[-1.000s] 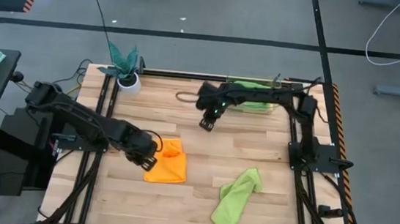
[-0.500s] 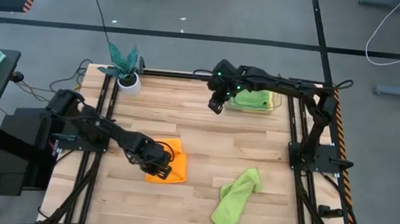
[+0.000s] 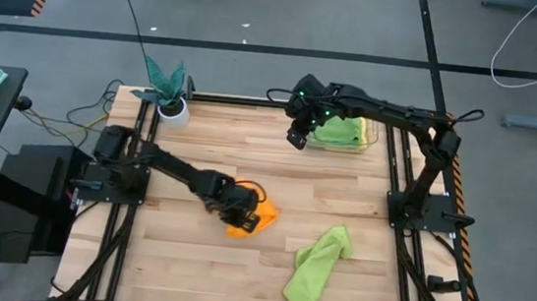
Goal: Fold microfiber towels
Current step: Fold the orange towel
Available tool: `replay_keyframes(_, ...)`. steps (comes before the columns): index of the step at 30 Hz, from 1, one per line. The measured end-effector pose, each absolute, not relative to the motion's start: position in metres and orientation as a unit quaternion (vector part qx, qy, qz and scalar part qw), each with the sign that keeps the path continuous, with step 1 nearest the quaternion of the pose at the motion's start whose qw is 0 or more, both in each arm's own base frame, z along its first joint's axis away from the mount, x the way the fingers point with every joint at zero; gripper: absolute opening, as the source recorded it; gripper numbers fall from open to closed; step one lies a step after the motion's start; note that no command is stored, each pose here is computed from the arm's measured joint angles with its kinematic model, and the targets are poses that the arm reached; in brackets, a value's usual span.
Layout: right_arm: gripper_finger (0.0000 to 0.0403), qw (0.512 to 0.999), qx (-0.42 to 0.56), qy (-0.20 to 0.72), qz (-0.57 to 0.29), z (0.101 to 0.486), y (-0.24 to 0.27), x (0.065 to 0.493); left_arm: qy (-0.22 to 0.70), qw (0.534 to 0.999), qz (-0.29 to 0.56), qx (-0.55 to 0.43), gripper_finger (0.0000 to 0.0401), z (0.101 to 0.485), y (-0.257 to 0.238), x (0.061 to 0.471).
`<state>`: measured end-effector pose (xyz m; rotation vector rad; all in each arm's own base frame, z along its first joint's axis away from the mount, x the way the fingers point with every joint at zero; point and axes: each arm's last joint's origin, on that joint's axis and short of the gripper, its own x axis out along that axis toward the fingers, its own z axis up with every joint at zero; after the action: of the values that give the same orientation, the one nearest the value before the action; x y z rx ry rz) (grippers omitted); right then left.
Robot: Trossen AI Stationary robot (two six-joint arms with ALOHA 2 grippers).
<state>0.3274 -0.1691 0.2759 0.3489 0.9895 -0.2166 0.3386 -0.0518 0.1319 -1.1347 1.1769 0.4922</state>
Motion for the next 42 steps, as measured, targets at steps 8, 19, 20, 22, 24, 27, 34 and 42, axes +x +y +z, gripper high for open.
replay_keyframes(8, 0.0, 0.845, 0.166, 0.499, -0.097, 0.273, -0.171, 0.32, 0.498, 0.692, 0.212, -0.478, 0.001, 0.134, -0.022, 0.376)
replay_keyframes(19, 0.0, 0.829, 0.175, 0.522, -0.092, 0.268, -0.172, 0.313, 0.45, 0.749, 0.177, -0.454, 0.0014, 0.19, -0.028, 0.391)
replay_keyframes(20, 0.0, 0.827, 0.18, 0.526, -0.083, 0.265, -0.171, 0.312, 0.453, 0.75, 0.184, -0.444, 0.0014, 0.197, -0.03, 0.388)
replay_keyframes(22, 0.0, 0.824, 0.189, 0.532, -0.057, 0.256, -0.168, 0.31, 0.458, 0.758, 0.198, -0.42, 0.0009, 0.213, -0.032, 0.385)
replay_keyframes(24, 0.0, 0.824, 0.199, 0.53, -0.041, 0.245, -0.166, 0.309, 0.468, 0.759, 0.225, -0.394, 0.0005, 0.224, -0.031, 0.377)
replay_keyframes(27, 0.0, 0.828, 0.227, 0.511, -0.036, 0.229, -0.167, 0.308, 0.479, 0.753, 0.245, -0.378, 0.0012, 0.241, -0.029, 0.366)
replay_keyframes(34, 0.0, 0.832, 0.244, 0.497, -0.031, 0.203, -0.151, 0.313, 0.52, 0.723, 0.271, -0.366, 0.0015, 0.257, -0.033, 0.34)
replay_keyframes(42, 0.0, 0.827, 0.276, 0.489, -0.011, 0.187, -0.149, 0.33, 0.516, 0.724, 0.276, -0.365, 0.0019, 0.257, -0.04, 0.339)
